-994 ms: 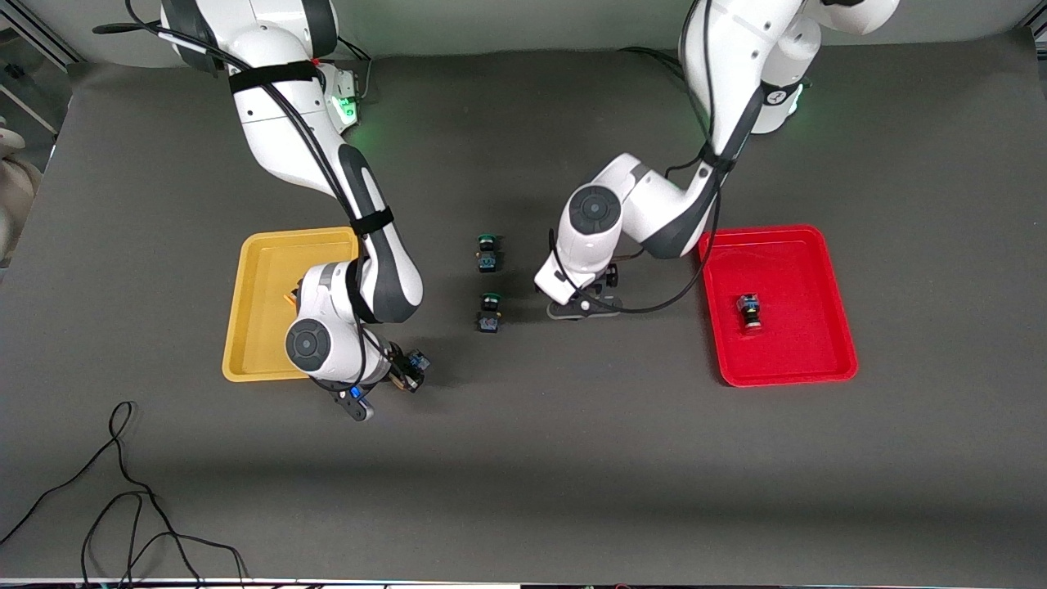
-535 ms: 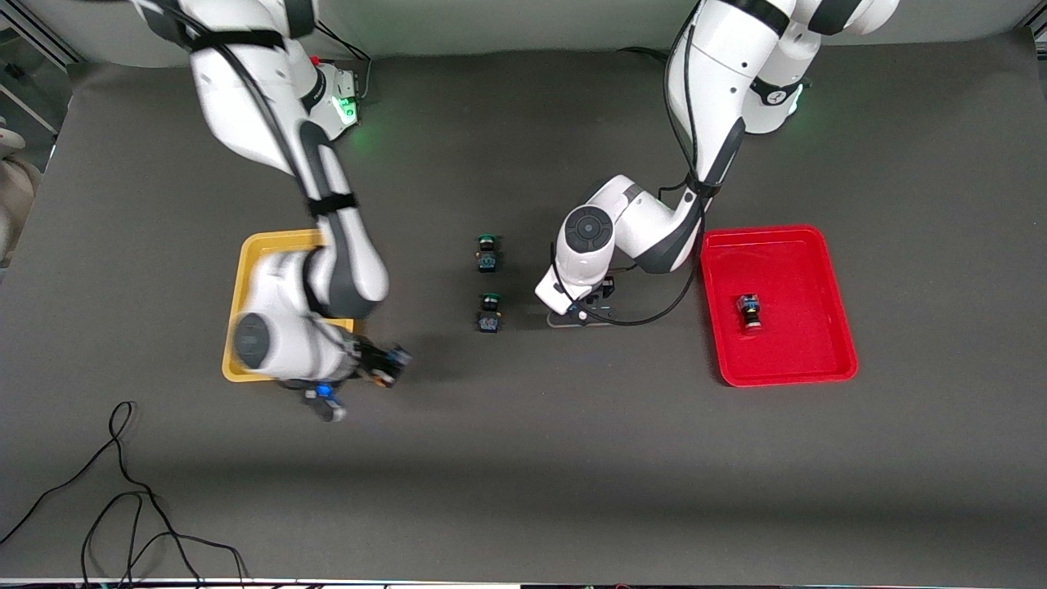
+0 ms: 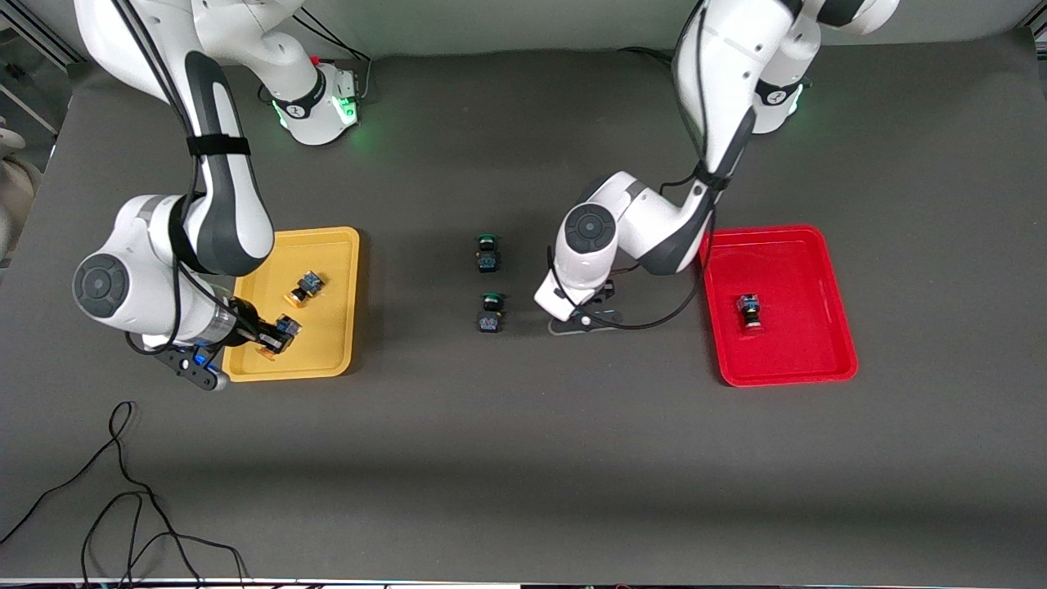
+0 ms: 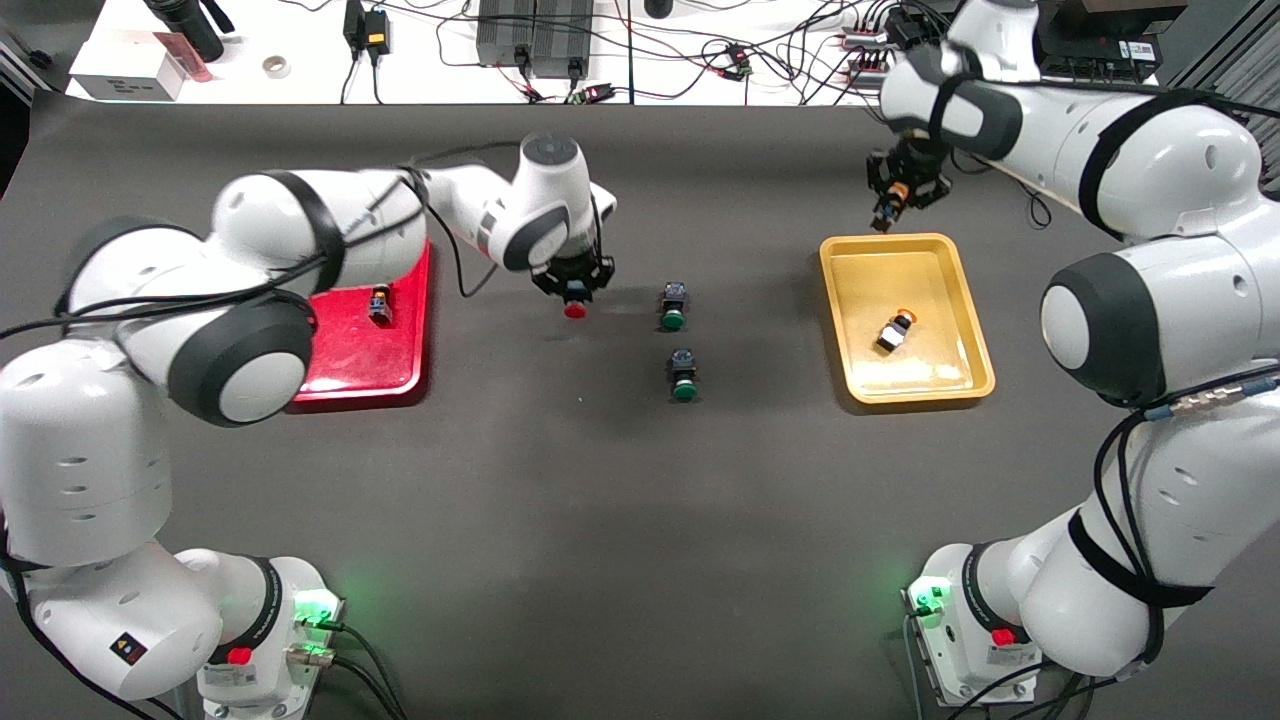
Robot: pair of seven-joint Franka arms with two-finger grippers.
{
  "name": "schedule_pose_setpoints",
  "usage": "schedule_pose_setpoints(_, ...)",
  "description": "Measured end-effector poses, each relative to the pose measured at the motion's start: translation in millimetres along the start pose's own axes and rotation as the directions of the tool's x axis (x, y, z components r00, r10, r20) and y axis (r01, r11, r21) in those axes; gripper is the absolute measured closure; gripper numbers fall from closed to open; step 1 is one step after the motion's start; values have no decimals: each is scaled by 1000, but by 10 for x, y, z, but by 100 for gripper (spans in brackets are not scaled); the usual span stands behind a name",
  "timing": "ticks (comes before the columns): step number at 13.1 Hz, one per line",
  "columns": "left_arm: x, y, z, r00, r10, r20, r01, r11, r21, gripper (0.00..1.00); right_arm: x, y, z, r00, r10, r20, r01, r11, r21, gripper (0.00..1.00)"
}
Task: Place red and yellow buttons in trays
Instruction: 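Lower the yellow button into its tray while the left gripper places the red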
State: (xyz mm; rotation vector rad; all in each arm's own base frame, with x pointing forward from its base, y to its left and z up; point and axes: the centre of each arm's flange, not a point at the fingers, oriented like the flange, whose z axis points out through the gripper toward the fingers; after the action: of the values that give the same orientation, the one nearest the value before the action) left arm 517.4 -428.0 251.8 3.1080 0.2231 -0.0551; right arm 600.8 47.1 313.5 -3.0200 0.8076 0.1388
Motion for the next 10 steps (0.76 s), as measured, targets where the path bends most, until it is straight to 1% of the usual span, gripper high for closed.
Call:
schedule_pose_setpoints(2, 228, -344, -622, 999, -37, 9, 38, 999, -16, 60, -30, 211, 353, 999, -3, -33, 2, 1000, -15, 67)
schedule_pose_setpoints(3, 336, -629, -885, 999, -33, 21, 33, 999, -24, 60, -55, 257, 484, 999, 8, -35, -8, 1000, -18, 67)
schedule_pose_setpoints(4, 427, -995, -1075, 999, -19, 43, 20, 1000, -18, 60, -79, 268, 591, 1000, 16, -25, -16, 1000, -3, 67)
schedule_pose_setpoints(5, 505, -1404, -1187, 997, -7, 71, 8, 1000, -6, 60, -96, 249, 681, 1000, 14, -11, -14, 1000, 24, 67)
schedule_pose_setpoints(6, 591, -1834, -1241, 995, 3, 99, -3, 1000, 2, 60, -105, 228, 756, 1000, 6, -2, -6, 999, 49, 67)
schedule_pose_setpoints(7, 701, -2266, -1245, 993, 12, 118, -13, 1000, 3, 60, -106, 226, 819, 1000, -4, 5, 4, 998, 60, 67)
schedule_pose_setpoints(9, 938, -3145, -1103, 988, 31, 150, -30, 1000, -8, 60, -103, 234, 882, 1000, -12, 11, 11, 998, 58, 67)
schedule_pose_setpoints(10, 1019, -3519, -970, 986, 40, 164, -40, 999, -1, 60, -103, 235, 892, 1000, -12, 12, 12, 998, 56, 67)
